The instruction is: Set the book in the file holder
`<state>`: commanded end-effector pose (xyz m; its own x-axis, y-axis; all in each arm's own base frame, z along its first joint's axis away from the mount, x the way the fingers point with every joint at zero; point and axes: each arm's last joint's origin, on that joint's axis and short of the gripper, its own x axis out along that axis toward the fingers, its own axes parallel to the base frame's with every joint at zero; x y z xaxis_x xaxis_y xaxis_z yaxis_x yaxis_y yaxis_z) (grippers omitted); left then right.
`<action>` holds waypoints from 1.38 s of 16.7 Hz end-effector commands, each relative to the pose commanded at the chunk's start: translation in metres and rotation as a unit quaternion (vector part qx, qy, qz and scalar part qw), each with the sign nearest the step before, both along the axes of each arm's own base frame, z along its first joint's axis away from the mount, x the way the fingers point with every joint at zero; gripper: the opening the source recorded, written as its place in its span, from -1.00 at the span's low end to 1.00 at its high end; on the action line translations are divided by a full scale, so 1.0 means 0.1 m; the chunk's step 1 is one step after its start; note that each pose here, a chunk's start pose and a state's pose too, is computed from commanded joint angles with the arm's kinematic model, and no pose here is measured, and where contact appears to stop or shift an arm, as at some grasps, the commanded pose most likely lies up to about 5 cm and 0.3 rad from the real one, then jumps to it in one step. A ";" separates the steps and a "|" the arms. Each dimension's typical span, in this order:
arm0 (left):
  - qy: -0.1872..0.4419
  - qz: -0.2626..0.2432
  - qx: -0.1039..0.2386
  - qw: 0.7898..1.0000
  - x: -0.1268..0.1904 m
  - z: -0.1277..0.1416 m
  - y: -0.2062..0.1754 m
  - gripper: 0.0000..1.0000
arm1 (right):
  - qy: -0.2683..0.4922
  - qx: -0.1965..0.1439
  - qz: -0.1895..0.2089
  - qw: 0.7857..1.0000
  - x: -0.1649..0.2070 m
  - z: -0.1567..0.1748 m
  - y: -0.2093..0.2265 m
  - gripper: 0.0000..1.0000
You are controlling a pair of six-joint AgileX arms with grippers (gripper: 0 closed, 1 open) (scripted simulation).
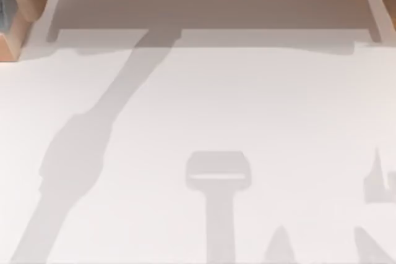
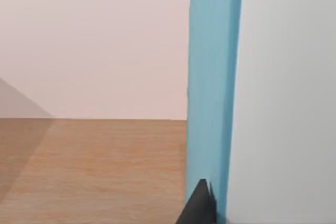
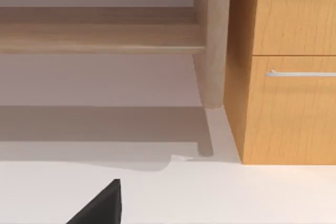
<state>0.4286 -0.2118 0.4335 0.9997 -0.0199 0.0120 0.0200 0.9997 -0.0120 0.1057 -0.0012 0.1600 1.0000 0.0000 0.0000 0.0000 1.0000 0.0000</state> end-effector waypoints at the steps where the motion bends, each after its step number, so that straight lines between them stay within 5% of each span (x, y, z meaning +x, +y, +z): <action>1: 0.000 0.000 0.000 1.000 0.00 0.02 0.00 -1.00 | 0.000 0.000 0.000 1.000 0.00 0.00 0.00 1.00; 13: -0.007 0.007 0.001 1.000 -0.01 0.19 0.07 -1.00 | 0.000 0.000 0.000 1.000 0.00 0.00 0.00 1.00; 18: -0.078 0.103 0.036 0.991 -0.04 0.50 1.02 -1.00 | 0.000 0.000 0.000 1.000 0.00 0.00 0.00 1.00; 23: -0.086 0.254 0.165 0.949 -0.21 0.34 2.35 -1.00 | 0.000 0.000 0.000 1.000 0.00 0.00 0.00 1.00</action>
